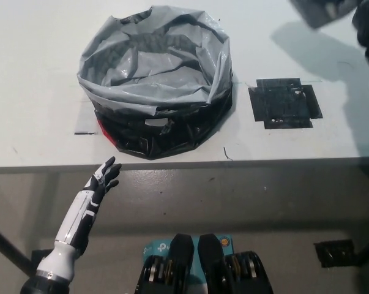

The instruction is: Use the right hand to pick up a small rectangular container and put it into a plastic bag and lift the bag

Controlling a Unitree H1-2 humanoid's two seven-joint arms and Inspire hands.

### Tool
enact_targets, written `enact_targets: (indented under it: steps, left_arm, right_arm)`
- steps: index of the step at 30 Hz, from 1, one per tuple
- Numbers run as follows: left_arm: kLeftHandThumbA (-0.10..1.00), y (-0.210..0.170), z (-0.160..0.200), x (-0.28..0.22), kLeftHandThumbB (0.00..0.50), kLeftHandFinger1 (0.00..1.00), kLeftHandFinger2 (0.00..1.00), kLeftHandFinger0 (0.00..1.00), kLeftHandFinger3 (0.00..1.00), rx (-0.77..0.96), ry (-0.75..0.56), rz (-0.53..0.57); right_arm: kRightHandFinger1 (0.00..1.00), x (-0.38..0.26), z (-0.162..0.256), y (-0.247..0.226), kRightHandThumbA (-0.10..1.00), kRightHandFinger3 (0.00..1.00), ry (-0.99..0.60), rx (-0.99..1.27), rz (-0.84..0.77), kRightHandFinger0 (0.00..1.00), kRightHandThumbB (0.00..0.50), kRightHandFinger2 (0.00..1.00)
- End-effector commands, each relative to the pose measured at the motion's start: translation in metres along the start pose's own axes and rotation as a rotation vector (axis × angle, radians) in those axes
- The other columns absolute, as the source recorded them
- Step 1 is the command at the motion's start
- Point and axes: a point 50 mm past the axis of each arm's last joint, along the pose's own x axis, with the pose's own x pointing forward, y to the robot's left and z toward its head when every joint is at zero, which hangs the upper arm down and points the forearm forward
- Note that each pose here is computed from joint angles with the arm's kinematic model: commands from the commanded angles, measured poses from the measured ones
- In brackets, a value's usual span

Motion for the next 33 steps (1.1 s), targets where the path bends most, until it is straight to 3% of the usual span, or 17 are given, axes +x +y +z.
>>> enact_targets:
  steps: [1,4,6,9,10,14,15,16,18,21,25,29,33]
  left_arm:
    - [1.0,0.006,0.007,0.0,0.28,1.0,1.0,1.0,1.0,0.021,-0.039,-0.003]
    - [1.0,0.006,0.006,0.0,0.281,1.0,1.0,1.0,1.0,0.017,-0.034,-0.001]
    - [1.0,0.005,0.005,-0.001,0.278,1.0,1.0,1.0,1.0,0.016,-0.029,-0.006]
    - [1.0,0.002,0.004,-0.003,0.274,1.0,1.0,1.0,1.0,0.022,-0.029,-0.01]
    - [1.0,0.002,0.003,-0.003,0.282,1.0,1.0,1.0,1.0,0.02,-0.029,-0.01]
    - [1.0,0.002,0.003,-0.005,0.283,1.0,1.0,1.0,1.0,0.024,-0.026,-0.01]
    - [1.0,0.002,0.003,-0.005,0.283,1.0,1.0,1.0,1.0,0.021,-0.024,-0.01]
    - [1.0,0.001,0.003,-0.005,0.287,1.0,1.0,1.0,1.0,0.016,-0.021,-0.01]
    - [1.0,0.0,0.002,-0.006,0.284,1.0,1.0,1.0,1.0,0.009,-0.017,-0.012]
    - [1.0,-0.004,-0.001,-0.015,0.276,1.0,1.0,1.0,1.0,0.003,-0.004,-0.015]
    - [0.97,-0.004,-0.001,-0.019,0.291,1.0,1.0,1.0,1.0,-0.006,0.005,-0.018]
    - [0.99,-0.005,0.0,-0.016,0.297,1.0,1.0,1.0,1.0,0.003,-0.003,-0.028]
    - [0.99,-0.005,0.0,-0.017,0.285,1.0,1.0,1.0,1.0,0.012,-0.008,-0.027]
  right_arm:
    - [0.37,0.012,0.049,-0.081,-0.1,0.8,-0.105,0.088,-0.239,0.0,0.256,0.77]
    - [0.34,0.012,0.078,-0.09,-0.1,0.79,-0.181,0.108,-0.256,0.0,0.216,0.73]
    - [0.26,0.01,0.104,-0.085,-0.1,0.85,-0.257,0.099,-0.247,0.0,0.2,0.67]
    - [0.34,0.005,0.125,-0.072,-0.1,0.91,-0.331,0.096,-0.198,0.0,0.209,0.78]
    - [0.36,0.003,0.138,-0.058,-0.1,0.87,-0.353,0.082,-0.165,0.0,0.214,0.8]
    - [0.4,-0.005,0.164,-0.028,-0.1,0.9,-0.412,0.06,-0.099,0.0,0.23,0.83]
    - [0.38,-0.007,0.17,-0.02,-0.1,0.81,-0.433,0.055,-0.093,0.0,0.261,0.8]
    - [0.45,-0.008,0.175,-0.013,-0.1,0.82,-0.438,0.045,-0.084,0.04,0.26,0.83]
    - [0.36,-0.011,0.186,0.005,-0.1,0.73,-0.438,0.0,-0.054,0.02,0.239,0.72]
    - [0.29,-0.019,0.195,0.033,-0.1,0.66,-0.466,-0.025,-0.008,0.0,0.247,0.67]
    - [0.34,-0.028,0.206,0.064,-0.1,0.68,-0.496,-0.069,0.04,0.0,0.243,0.75]
    - [0.34,-0.031,0.209,0.078,-0.1,0.68,-0.511,-0.1,0.051,0.0,0.2,0.75]
    - [0.45,-0.033,0.212,0.087,-0.1,0.72,-0.5,-0.113,0.079,0.02,0.171,0.86]
